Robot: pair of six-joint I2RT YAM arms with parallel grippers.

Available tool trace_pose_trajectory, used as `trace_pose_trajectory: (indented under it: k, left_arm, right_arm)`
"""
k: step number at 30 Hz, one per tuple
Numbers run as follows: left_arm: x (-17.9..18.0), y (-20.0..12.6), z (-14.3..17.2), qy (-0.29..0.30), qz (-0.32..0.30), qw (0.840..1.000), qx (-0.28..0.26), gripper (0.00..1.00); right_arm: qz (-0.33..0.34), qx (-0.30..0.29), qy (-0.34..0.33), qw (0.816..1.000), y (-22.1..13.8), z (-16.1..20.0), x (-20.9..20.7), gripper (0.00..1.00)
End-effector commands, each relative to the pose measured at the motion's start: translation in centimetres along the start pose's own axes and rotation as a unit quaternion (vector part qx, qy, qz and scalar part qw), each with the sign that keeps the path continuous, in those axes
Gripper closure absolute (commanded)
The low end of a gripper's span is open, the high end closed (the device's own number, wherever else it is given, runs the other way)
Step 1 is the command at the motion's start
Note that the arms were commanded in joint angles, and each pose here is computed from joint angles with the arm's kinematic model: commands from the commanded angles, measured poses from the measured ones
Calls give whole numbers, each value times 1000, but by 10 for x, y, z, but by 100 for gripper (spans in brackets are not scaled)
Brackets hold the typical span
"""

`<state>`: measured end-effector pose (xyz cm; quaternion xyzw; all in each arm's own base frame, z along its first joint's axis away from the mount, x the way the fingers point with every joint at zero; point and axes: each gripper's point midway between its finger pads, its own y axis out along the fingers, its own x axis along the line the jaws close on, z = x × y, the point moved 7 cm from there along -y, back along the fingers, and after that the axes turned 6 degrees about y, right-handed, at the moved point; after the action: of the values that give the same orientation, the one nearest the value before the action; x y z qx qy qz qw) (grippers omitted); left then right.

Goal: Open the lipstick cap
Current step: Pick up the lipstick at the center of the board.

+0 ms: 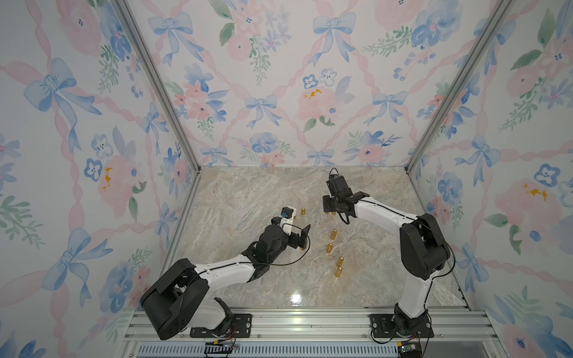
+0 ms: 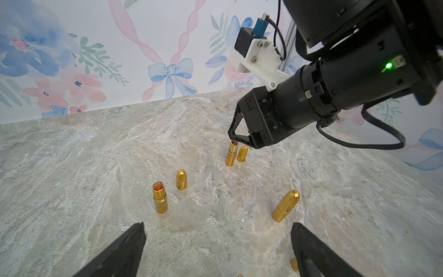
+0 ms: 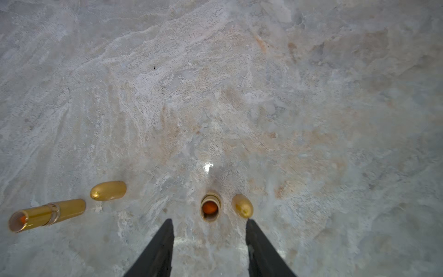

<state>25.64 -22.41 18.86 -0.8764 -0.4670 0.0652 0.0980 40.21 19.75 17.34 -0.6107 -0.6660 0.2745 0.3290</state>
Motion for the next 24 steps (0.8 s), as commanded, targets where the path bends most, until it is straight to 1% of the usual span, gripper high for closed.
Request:
trace_pose_trajectory:
  k: [1,4,7,12,14,15,19,23,24]
  left_arm:
    - [-3,-6,2,12,28,1000,3,2]
    - [-8,-6,4,13,46,999,7,2]
    - [-14,-6,7,14,65,998,12,2]
    - [-23,-7,11,21,94,995,19,2]
    - [-26,-8,13,26,102,994,20,2]
    - [-28,-8,14,28,108,994,22,2]
    - [-33,-9,15,34,126,991,23,2]
    - [-38,-11,15,40,145,988,23,2]
    - [-40,-11,16,42,149,988,24,2]
  right_arm:
    - [7,46,9,999,-30,9,-7,44]
    - [9,79,11,997,-45,20,-11,42]
    - [11,96,16,995,-58,32,-13,39]
    - [6,137,35,990,-63,52,-16,35]
    - [5,143,36,989,-63,63,-14,34]
    - [-4,132,37,990,-69,65,-12,34]
    - [0,156,46,987,-61,80,-10,33]
    - [-5,154,48,987,-58,86,-5,34]
    - [0,162,48,986,-51,91,-5,34]
